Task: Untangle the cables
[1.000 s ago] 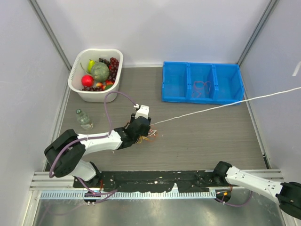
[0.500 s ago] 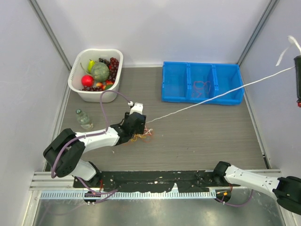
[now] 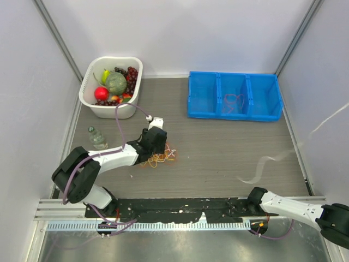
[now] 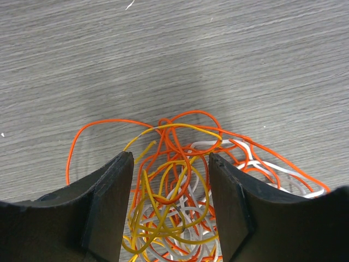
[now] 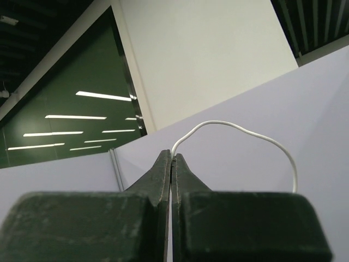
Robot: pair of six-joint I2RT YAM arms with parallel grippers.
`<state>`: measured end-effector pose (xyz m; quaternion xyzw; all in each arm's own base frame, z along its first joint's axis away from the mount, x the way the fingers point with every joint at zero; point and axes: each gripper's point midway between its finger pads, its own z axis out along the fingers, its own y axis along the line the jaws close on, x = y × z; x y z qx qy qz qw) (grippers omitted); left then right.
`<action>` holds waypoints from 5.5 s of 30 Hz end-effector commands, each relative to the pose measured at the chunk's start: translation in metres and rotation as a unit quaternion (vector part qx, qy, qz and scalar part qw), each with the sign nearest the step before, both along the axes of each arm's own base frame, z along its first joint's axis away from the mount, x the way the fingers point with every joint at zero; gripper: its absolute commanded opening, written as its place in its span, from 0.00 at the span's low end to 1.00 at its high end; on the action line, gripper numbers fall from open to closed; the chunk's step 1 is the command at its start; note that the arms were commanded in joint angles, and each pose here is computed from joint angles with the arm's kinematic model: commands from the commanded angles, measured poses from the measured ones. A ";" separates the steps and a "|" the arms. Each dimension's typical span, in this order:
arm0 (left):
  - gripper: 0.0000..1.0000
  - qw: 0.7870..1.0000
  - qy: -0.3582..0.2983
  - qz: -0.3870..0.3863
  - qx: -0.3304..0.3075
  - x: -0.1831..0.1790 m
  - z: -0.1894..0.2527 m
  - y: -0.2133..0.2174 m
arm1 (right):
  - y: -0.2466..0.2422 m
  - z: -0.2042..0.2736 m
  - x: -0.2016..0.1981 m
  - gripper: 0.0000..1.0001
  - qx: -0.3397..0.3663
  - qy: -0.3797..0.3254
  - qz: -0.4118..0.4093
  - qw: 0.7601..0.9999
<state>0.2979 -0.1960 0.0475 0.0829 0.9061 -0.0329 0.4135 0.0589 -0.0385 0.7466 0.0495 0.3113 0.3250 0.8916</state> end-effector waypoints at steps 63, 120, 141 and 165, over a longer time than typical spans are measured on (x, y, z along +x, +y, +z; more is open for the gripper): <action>1.00 0.947 -0.282 -0.139 -0.062 0.006 0.296 -0.008 | 0.257 -0.633 0.207 0.01 -0.313 0.712 0.114 0.618; 1.00 0.947 -0.275 -0.147 -0.070 0.003 0.293 -0.011 | 0.310 -0.705 0.197 0.01 -0.388 0.671 0.023 0.632; 1.00 0.945 -0.287 -0.137 -0.076 0.000 0.302 -0.006 | 0.243 -0.445 0.363 0.01 -0.240 0.525 -0.016 0.817; 1.00 0.944 -0.286 -0.142 -0.086 -0.002 0.302 -0.008 | 0.244 -0.561 0.476 0.41 -0.263 0.632 -0.024 0.729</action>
